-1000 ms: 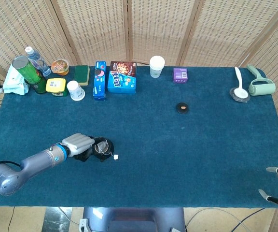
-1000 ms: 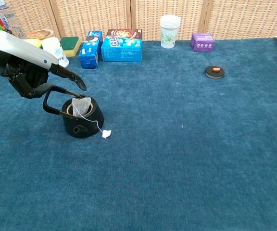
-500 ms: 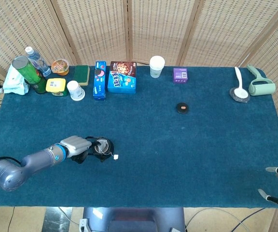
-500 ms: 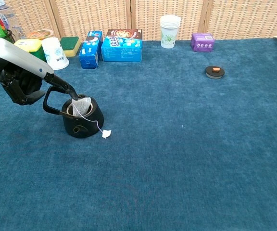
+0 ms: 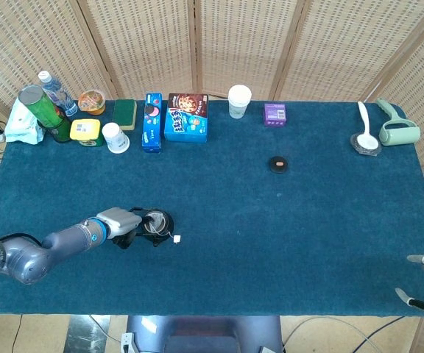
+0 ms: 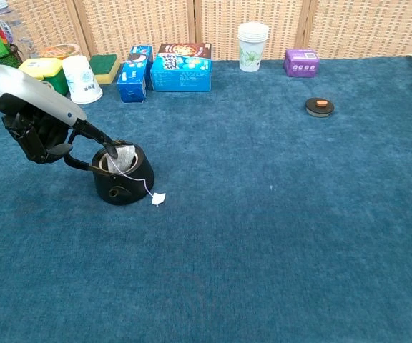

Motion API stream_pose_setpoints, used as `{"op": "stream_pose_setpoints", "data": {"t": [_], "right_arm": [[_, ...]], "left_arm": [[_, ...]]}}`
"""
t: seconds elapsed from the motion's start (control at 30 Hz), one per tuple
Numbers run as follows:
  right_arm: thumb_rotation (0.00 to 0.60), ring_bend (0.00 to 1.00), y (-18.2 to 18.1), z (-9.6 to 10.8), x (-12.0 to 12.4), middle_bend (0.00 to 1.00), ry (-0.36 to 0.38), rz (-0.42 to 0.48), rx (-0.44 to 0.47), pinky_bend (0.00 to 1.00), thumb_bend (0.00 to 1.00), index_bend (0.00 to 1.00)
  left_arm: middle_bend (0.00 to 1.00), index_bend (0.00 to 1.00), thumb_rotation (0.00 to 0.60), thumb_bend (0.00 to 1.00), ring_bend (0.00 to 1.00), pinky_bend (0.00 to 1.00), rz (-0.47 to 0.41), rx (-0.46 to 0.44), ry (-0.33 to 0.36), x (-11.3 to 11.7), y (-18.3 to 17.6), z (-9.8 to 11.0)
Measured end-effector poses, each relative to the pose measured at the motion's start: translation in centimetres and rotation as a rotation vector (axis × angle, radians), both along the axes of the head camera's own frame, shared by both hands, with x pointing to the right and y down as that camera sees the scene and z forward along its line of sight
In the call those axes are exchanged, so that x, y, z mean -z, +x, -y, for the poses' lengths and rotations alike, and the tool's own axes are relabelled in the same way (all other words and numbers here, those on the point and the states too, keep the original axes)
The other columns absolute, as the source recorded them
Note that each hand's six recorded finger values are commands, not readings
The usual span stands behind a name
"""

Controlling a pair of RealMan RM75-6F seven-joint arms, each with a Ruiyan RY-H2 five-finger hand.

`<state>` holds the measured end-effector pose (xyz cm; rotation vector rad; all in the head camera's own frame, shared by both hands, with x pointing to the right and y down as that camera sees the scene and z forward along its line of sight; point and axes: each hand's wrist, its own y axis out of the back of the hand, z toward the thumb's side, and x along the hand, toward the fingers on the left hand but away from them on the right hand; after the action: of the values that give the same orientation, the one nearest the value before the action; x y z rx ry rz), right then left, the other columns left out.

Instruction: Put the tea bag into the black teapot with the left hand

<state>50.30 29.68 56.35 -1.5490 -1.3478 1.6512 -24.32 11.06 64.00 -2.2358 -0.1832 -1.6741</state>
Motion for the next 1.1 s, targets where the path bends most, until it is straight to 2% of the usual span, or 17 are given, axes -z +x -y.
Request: {"op": "stream_pose_setpoints", "data": {"t": [0.87, 1.1], "right_arm": [[0.6, 0.39, 0.8, -0.3, 0.0, 0.32, -0.001, -0.005, -0.025, 0.28, 0.1, 0.32], [0.6, 0.39, 0.9, -0.3, 0.0, 0.32, 0.002, -0.004, -0.025, 0.28, 0.1, 0.32]], "left_arm": [[1.0, 0.02, 0.6, 1.0, 1.0, 1.0, 0.007, -0.018, -0.019, -0.9, 1.9, -0.1], [1.0, 0.02, 0.6, 1.0, 1.0, 1.0, 0.006, -0.027, -0.028, -0.5, 1.9, -0.5]]}}
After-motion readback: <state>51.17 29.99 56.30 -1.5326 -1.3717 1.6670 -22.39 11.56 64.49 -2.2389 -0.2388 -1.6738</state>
